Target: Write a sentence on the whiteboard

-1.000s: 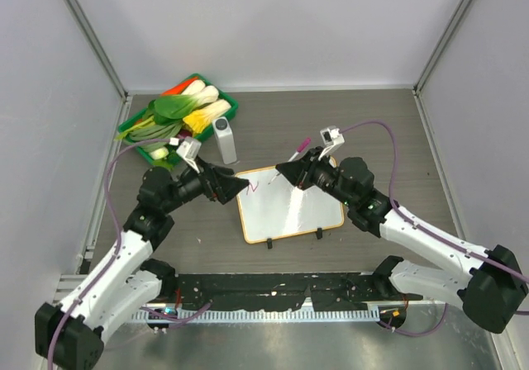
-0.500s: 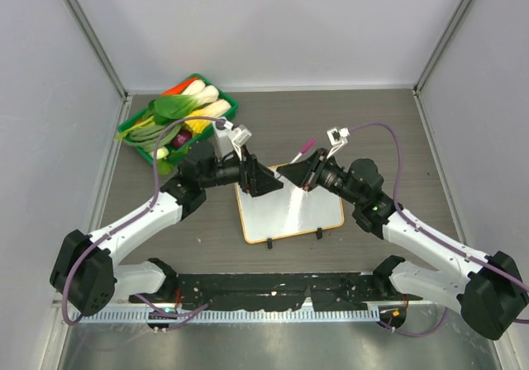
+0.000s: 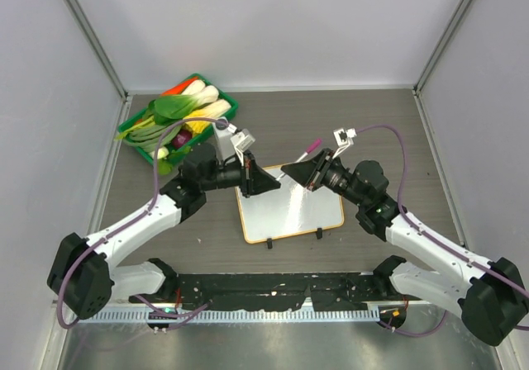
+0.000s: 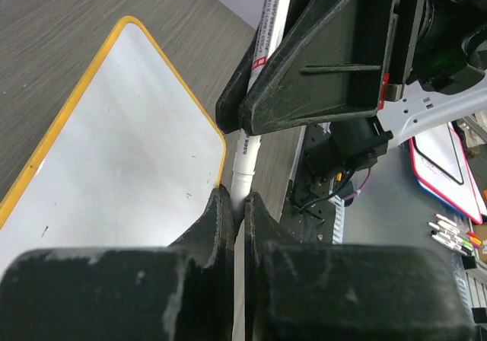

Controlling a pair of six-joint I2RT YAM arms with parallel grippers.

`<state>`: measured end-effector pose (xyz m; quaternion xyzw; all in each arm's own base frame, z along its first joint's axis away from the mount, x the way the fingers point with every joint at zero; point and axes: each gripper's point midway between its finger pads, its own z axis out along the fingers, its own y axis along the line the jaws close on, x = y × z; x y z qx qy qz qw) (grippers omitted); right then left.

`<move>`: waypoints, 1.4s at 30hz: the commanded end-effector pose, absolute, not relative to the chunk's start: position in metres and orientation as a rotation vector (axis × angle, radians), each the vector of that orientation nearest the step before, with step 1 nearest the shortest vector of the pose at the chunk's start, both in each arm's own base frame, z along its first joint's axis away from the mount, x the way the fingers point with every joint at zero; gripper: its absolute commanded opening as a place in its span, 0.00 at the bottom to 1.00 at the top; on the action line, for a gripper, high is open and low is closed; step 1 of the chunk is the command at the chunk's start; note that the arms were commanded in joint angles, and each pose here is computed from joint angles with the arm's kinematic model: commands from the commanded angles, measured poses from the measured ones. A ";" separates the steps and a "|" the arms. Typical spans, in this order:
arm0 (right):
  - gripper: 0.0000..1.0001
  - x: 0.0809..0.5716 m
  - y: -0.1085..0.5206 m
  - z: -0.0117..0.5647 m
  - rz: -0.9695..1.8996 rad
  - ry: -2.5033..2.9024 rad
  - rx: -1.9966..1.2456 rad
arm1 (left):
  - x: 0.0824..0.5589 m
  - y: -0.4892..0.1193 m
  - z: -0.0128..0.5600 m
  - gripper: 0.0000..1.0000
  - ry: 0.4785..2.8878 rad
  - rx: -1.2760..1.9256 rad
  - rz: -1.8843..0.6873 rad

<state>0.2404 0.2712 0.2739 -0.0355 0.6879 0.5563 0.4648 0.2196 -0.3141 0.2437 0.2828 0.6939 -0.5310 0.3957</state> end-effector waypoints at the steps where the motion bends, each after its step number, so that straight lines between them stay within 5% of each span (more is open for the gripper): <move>1: 0.16 0.234 0.266 0.294 1.322 1.633 -0.173 | 0.226 -0.305 0.269 0.00 1.689 0.694 -1.268; 6: 0.76 0.231 0.258 0.288 1.258 1.678 -0.213 | 0.218 -0.300 0.274 0.00 1.705 0.714 -1.265; 7: 0.77 0.231 0.256 0.288 1.257 1.683 -0.216 | 0.215 -0.299 0.276 0.00 1.700 0.720 -1.267; 25: 0.86 0.179 0.270 0.318 1.605 1.453 -0.517 | 0.182 -0.301 0.284 0.00 1.724 0.920 -1.380; 42: 0.44 0.177 0.282 0.319 1.728 1.458 -0.557 | 0.175 -0.303 0.280 0.00 1.735 0.955 -1.403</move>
